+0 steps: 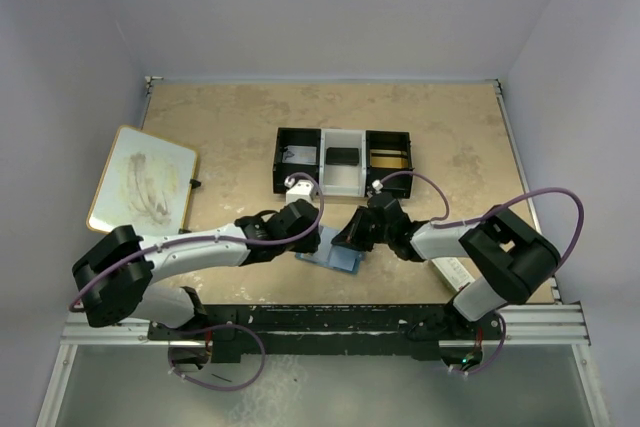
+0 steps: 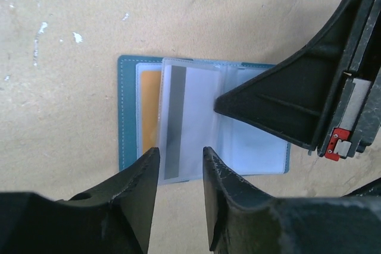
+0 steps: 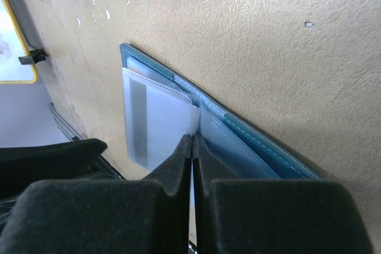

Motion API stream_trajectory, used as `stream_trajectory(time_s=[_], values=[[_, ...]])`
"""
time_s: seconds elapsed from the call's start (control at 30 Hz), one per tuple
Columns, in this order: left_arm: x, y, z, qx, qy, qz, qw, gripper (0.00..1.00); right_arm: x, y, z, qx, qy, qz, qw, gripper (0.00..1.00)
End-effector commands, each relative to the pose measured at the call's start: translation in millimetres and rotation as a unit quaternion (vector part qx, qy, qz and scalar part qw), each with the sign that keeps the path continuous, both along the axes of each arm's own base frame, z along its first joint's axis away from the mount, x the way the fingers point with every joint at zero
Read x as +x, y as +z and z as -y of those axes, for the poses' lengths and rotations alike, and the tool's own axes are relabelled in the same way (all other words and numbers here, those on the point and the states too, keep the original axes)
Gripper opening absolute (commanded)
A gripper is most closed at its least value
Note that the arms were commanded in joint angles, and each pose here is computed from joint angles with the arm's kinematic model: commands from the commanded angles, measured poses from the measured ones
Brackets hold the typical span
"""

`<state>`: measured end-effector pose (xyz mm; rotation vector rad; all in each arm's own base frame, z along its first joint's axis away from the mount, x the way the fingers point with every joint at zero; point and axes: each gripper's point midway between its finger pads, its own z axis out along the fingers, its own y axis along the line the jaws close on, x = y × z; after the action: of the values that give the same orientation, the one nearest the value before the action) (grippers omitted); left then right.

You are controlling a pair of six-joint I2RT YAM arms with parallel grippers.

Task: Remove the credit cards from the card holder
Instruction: Adjust the card holder at the center of the board.

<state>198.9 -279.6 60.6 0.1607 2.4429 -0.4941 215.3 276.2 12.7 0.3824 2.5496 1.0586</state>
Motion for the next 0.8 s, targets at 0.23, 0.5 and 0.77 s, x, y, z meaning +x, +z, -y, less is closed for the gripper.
stream_trajectory(time_s=[0.23, 0.5, 0.77], values=[[5.4, 6.7, -7.3, -0.019, 0.045, 0.011, 0.999, 0.41, -20.1, -43.3, 28.4, -0.071, 0.0, -0.045, 0.996, 0.0], [-6.4, -10.4, 1.5, -0.049, 0.035, -0.025, 0.998, 0.43, -25.5, -50.0, 28.6, -0.063, 0.001, -0.055, 0.996, 0.0], [-8.4, -8.3, 14.4, -0.08, 0.026, -0.034, 0.996, 0.4, -25.4, -49.0, 28.0, -0.061, 0.003, -0.054, 0.997, 0.0]])
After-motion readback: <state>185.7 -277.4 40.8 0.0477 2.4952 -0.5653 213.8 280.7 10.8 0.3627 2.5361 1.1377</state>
